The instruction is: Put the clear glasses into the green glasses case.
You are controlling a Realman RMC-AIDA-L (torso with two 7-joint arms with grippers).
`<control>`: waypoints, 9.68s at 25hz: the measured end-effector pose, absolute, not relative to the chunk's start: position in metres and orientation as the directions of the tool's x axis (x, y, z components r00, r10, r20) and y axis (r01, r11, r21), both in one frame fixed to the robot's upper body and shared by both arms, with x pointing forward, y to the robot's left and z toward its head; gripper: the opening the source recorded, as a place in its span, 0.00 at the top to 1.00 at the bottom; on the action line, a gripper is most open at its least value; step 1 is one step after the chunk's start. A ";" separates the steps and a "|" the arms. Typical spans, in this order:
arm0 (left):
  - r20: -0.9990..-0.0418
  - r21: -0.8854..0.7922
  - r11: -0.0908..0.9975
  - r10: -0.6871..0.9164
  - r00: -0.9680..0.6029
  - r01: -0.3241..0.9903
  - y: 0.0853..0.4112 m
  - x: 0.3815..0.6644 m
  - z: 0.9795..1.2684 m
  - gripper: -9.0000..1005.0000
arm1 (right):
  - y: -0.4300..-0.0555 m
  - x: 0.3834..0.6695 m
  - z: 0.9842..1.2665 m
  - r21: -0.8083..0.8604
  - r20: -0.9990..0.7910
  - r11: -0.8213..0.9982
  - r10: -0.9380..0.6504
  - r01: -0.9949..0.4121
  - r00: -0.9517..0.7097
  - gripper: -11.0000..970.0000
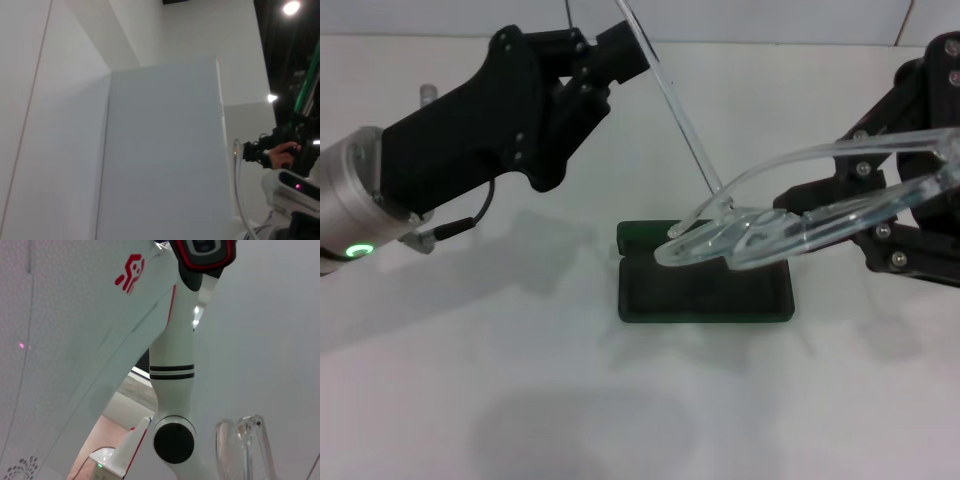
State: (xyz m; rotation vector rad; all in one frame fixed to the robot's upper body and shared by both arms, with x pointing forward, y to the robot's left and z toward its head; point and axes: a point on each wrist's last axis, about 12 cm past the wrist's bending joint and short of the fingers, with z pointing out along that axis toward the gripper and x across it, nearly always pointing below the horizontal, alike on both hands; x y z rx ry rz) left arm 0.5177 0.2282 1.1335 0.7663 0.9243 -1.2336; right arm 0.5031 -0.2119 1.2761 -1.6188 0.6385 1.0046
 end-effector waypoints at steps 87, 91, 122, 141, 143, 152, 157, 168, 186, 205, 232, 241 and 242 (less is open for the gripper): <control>-0.873 0.074 0.095 -0.475 0.110 0.993 0.208 0.521 1.147 0.97 | -0.195 0.539 1.239 -0.405 -0.913 -0.211 0.045 -0.889 0.406 0.92; -0.867 0.072 0.103 -0.485 0.113 0.992 0.208 0.521 1.147 0.97 | -0.195 0.540 1.239 -0.404 -0.914 -0.212 0.045 -0.890 0.404 0.92; -0.882 0.065 0.045 -0.464 0.079 0.997 0.202 0.515 1.143 0.97 | -0.196 0.541 1.236 -0.401 -0.915 -0.190 0.041 -0.896 0.401 0.92; -0.884 0.068 0.059 -0.458 0.087 0.996 0.203 0.520 1.146 0.97 | -0.197 0.540 1.233 -0.393 -0.919 -0.195 0.045 -0.899 0.392 0.91; -0.886 0.068 0.049 -0.457 0.083 0.996 0.201 0.519 1.145 0.97 | -0.197 0.540 1.233 -0.393 -0.919 -0.195 0.046 -0.899 0.392 0.91; -0.887 0.064 0.038 -0.456 0.074 0.997 0.200 0.518 1.145 0.97 | -0.197 0.540 1.233 -0.393 -0.919 -0.194 0.046 -0.899 0.392 0.91; -0.888 0.061 0.033 -0.455 0.069 0.998 0.200 0.516 1.143 0.97 | -0.197 0.540 1.233 -0.393 -0.919 -0.194 0.045 -0.899 0.392 0.91; -0.874 0.068 0.201 -0.460 0.156 0.977 0.225 0.529 1.148 0.97 | -0.195 0.541 1.232 -0.382 -0.923 -0.198 0.034 -0.903 0.383 0.91; -0.911 -0.064 0.657 -0.345 0.224 0.751 0.354 0.492 1.127 0.97 | -0.141 0.575 1.289 0.032 -0.712 0.042 -0.701 -0.999 -0.052 0.91; -0.932 -0.120 0.644 -0.336 0.138 0.755 0.356 0.474 1.112 0.97 | -0.071 0.588 1.245 0.182 -0.220 0.130 -0.961 -0.975 -0.170 0.91; -0.942 -0.113 0.643 -0.312 0.124 0.757 0.351 0.473 1.106 0.97 | -0.029 0.583 1.205 -0.006 -0.046 -0.131 -0.990 -0.991 0.132 0.90; -0.943 -0.113 0.643 -0.309 0.122 0.758 0.350 0.476 1.106 0.97 | -0.022 0.586 1.208 -0.034 -0.075 -0.152 -0.985 -0.988 0.155 0.90; -0.944 -0.114 0.644 -0.308 0.120 0.757 0.350 0.476 1.106 0.97 | -0.022 0.586 1.208 -0.036 -0.077 -0.153 -0.985 -0.988 0.156 0.90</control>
